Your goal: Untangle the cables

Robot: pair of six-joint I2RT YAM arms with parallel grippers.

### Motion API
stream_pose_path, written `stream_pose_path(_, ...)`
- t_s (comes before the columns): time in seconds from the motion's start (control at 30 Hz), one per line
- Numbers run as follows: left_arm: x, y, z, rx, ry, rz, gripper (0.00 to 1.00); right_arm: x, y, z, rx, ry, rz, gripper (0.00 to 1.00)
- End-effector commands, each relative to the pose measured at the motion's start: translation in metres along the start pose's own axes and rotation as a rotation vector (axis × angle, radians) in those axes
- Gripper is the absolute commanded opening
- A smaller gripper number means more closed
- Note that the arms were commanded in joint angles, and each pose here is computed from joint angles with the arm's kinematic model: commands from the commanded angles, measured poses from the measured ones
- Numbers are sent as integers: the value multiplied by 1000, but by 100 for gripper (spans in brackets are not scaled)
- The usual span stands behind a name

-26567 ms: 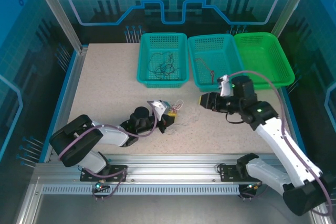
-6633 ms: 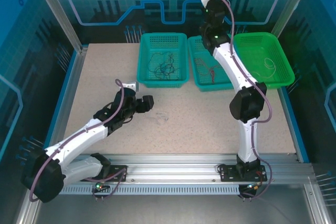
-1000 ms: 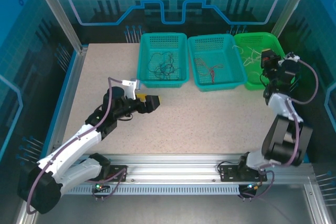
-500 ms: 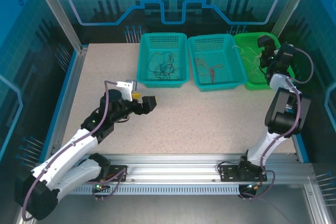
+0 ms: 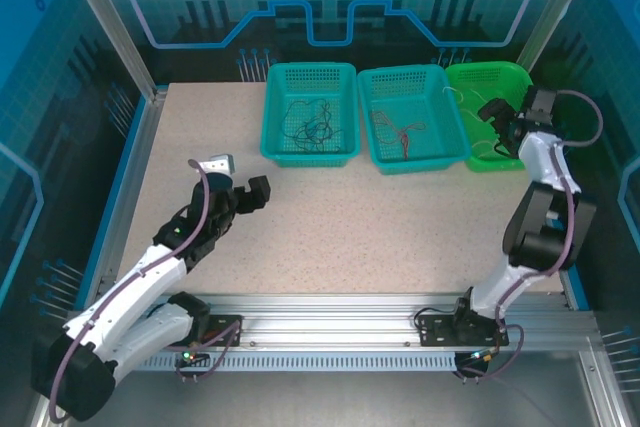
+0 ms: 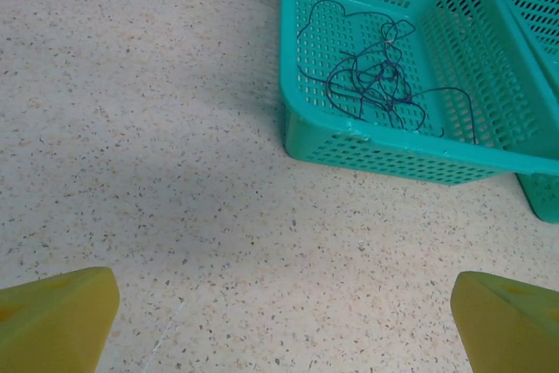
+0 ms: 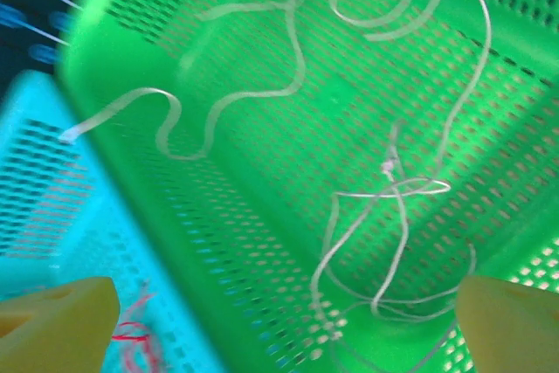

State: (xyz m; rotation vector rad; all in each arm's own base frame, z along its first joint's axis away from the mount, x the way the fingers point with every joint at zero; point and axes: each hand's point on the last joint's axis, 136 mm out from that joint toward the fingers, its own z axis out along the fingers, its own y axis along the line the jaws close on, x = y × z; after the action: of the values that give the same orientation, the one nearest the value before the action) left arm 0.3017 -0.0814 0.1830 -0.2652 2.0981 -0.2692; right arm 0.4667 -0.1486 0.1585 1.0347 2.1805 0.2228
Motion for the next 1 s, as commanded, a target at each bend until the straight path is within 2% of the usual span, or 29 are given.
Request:
stream_pose_path(0.0,-10,2,-3,-16,-22,-37,98,18,-14,-6,163,83,-95,100)
stream_pose_path(0.1,-9,9,-6,-43,-31,-16,98,20,17,-30,25,18,-137,100)
stream_pose_path(0.2,-4,26,-4,-111,-70,17,99,43,35,-70,-61,-68,-262,100)
stream_pose_path(0.3,1,43,2,-182,-112,62,99,77,32,-101,-140,-200,-362,100)
stream_pose_path(0.4,2,58,6,-252,-160,121,99,115,15,-111,-187,-335,-492,100)
stream_pose_path(0.5,-7,62,10,-285,-221,181,99,136,4,-109,-201,-477,-641,100)
stream_pose_path(0.57,-15,54,13,-247,-281,218,99,147,1,-99,-207,-462,-682,100)
stream_pose_path(0.67,-22,47,22,-213,-336,269,99,161,5,-69,-220,-377,-720,100)
stream_pose_path(0.8,-19,53,51,-209,-337,315,99,165,35,-46,-280,-408,-795,100)
stream_pose_path(0.87,-14,55,69,-172,-327,341,99,180,39,-24,-294,-372,-840,100)
stream_pose_path(0.9,-11,59,77,-190,-311,356,99,187,47,-24,-347,-419,-883,100)
stream_pose_path(0.97,-12,67,88,-201,-348,381,99,197,47,-26,-349,-380,-912,100)
